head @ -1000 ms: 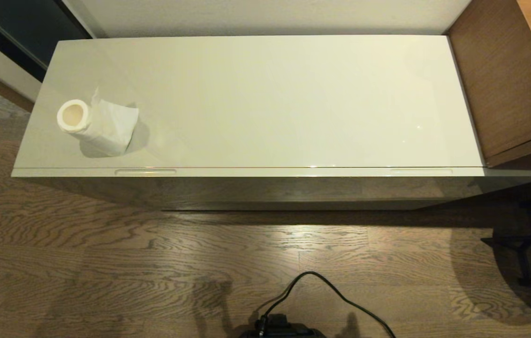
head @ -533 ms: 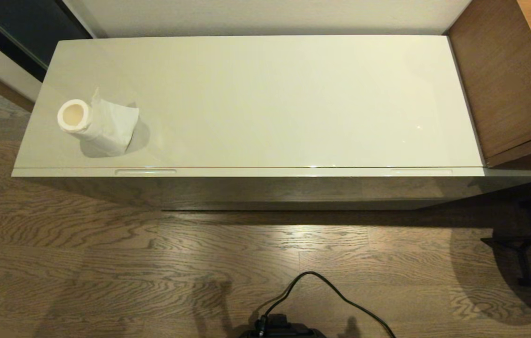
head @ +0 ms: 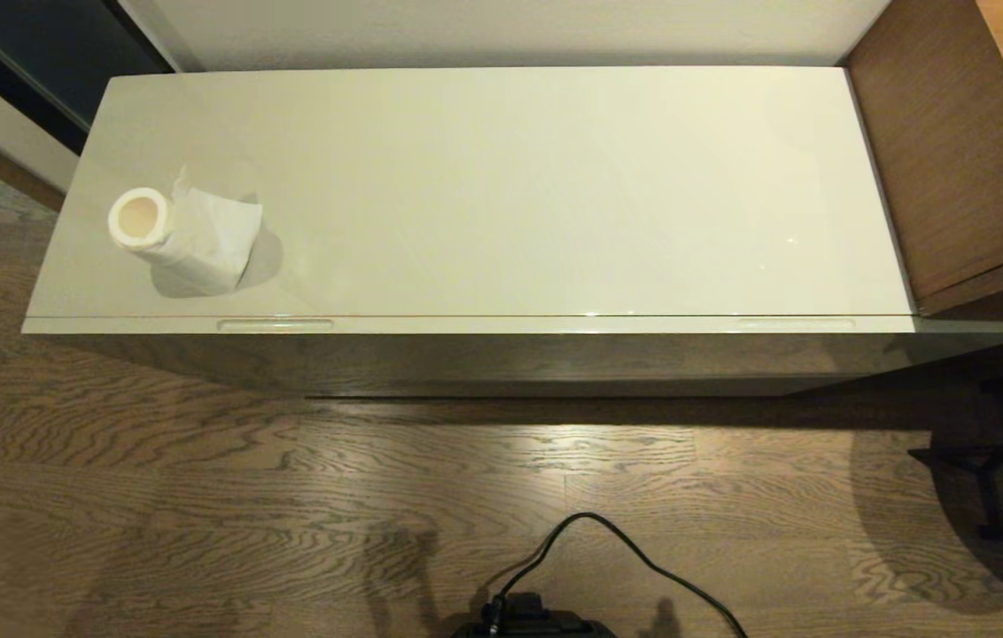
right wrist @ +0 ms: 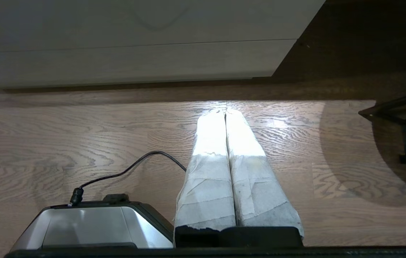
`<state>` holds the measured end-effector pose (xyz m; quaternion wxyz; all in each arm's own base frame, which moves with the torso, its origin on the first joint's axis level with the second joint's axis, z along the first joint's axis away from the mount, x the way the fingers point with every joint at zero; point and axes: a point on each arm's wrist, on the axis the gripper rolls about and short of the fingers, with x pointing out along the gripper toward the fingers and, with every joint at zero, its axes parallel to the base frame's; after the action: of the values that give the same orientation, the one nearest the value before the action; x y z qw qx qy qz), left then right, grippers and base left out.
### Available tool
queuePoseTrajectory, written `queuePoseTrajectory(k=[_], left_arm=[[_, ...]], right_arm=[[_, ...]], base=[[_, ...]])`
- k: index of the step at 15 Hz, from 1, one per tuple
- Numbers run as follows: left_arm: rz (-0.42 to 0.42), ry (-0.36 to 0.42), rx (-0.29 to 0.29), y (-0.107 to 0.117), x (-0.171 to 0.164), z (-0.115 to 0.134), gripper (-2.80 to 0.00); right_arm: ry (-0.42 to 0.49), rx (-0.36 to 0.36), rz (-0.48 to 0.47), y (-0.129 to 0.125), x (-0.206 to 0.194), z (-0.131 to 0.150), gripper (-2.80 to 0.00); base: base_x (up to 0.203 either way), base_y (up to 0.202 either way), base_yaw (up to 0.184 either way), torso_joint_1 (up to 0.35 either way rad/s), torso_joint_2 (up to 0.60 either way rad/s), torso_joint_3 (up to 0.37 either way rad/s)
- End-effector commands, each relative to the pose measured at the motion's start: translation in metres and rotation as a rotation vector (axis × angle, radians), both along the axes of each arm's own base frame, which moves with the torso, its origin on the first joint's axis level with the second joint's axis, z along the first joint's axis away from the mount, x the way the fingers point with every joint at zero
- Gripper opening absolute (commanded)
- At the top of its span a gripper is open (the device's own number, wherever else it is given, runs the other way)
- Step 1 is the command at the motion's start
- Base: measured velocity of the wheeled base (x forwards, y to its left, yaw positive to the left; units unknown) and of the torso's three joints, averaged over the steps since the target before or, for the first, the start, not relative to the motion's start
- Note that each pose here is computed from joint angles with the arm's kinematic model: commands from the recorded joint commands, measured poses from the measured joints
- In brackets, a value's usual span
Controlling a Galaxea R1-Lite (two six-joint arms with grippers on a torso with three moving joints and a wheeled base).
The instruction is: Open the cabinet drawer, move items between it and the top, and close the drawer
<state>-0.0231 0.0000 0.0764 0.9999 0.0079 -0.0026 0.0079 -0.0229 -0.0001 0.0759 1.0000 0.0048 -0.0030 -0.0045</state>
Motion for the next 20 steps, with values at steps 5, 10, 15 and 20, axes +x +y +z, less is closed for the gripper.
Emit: queuePoseTrajectory(k=[5, 10, 15, 20], left_arm=[[0.0, 0.016, -0.014, 0.0, 0.0005, -0.0019, -2.8], [0.0, 0.014, -0.014, 0.0, 0.0003, -0.0019, -2.8], [0.0, 0.016, -0.014, 0.0, 0.0005, -0.0019, -2.8], [0.0, 0.016, -0.014, 0.0, 0.0005, -0.0019, -2.8]], right_arm=[[0.001, 0.007, 0.0, 0.0, 0.0001, 0.0001, -2.8], [0.001, 0.007, 0.0, 0.0, 0.0001, 0.0001, -2.8], [0.001, 0.007, 0.0, 0.0, 0.0001, 0.0001, -2.8], [0.001, 0.007, 0.0, 0.0, 0.0001, 0.0001, -2.8]], base=[[0.0, 0.0, 0.0, 0.0, 0.0, 0.0], [0.0, 0.0, 0.0, 0.0, 0.0, 0.0], [0.0, 0.0, 0.0, 0.0, 0.0, 0.0], [0.0, 0.0, 0.0, 0.0, 0.0, 0.0]])
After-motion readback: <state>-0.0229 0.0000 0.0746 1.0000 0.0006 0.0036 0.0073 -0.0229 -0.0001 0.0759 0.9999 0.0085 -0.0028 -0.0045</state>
